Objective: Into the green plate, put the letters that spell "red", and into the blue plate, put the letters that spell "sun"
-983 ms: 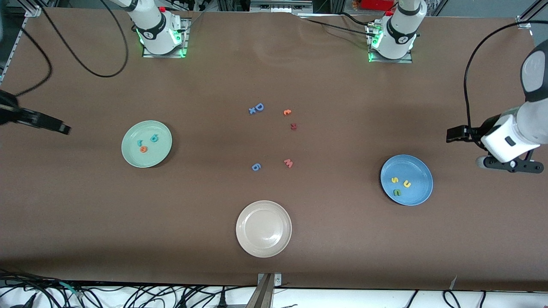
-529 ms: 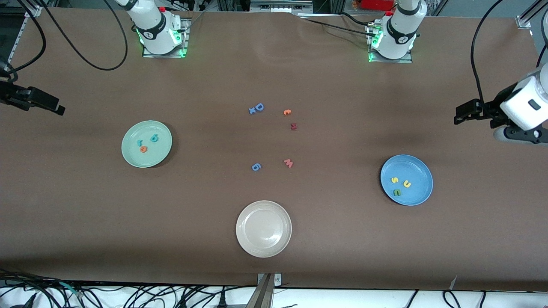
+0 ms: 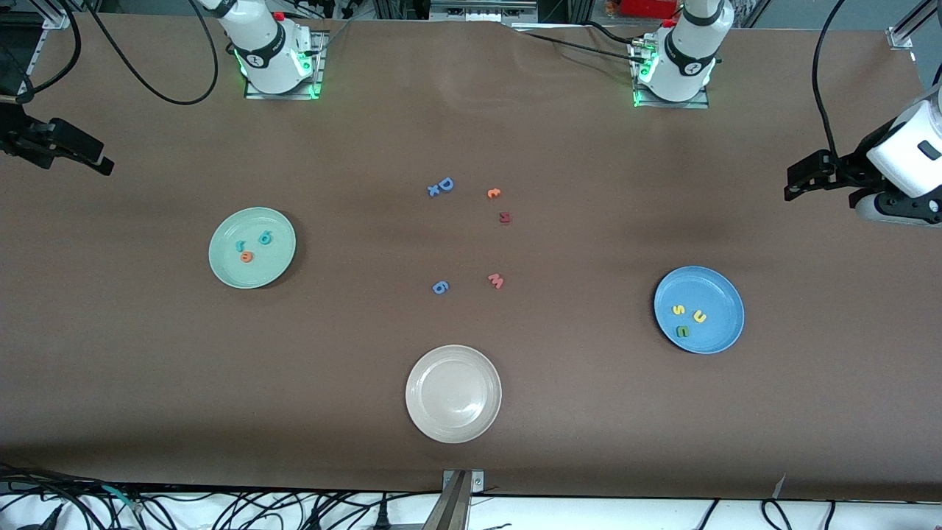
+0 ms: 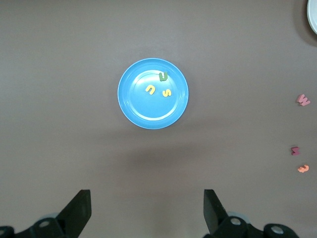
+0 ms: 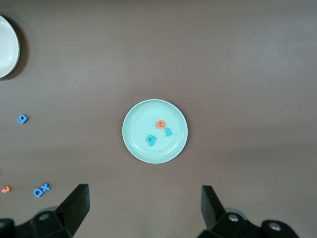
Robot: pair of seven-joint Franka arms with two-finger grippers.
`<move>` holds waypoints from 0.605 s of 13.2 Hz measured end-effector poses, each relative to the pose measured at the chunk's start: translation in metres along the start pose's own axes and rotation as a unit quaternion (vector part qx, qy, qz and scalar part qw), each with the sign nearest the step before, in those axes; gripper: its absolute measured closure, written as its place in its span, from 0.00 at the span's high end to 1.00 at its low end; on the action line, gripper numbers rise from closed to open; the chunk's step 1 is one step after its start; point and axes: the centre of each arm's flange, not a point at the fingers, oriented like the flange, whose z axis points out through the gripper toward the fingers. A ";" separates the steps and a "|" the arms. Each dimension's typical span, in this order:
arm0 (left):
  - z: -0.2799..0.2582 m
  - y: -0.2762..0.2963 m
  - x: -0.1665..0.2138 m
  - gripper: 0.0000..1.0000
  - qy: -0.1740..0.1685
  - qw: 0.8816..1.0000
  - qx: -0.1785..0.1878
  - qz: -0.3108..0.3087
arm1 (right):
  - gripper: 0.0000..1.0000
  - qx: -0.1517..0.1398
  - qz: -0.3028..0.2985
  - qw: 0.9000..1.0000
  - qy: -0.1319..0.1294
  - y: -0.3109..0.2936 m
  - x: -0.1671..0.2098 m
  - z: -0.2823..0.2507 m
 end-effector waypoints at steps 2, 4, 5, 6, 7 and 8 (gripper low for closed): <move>0.002 0.000 0.000 1.00 -0.001 1.000 0.000 0.000 | 1.00 -0.004 -0.005 1.000 -0.005 -0.004 -0.002 0.001; 0.001 0.001 0.000 1.00 -0.001 1.000 0.000 0.001 | 1.00 -0.005 -0.006 1.000 -0.008 -0.005 -0.002 0.004; 0.001 0.001 -0.001 1.00 0.000 1.000 0.000 0.001 | 1.00 -0.005 -0.007 1.000 -0.009 -0.006 -0.002 0.004; 0.000 0.001 -0.001 1.00 0.000 1.000 0.000 0.001 | 1.00 -0.006 -0.007 1.000 -0.010 -0.006 -0.002 0.005; 0.000 0.002 -0.002 1.00 0.000 1.000 0.000 0.001 | 1.00 -0.006 -0.007 1.000 -0.010 -0.006 -0.003 0.005; 0.000 0.002 -0.002 1.00 0.000 1.000 0.000 0.001 | 1.00 -0.006 -0.007 1.000 -0.012 -0.006 -0.003 0.005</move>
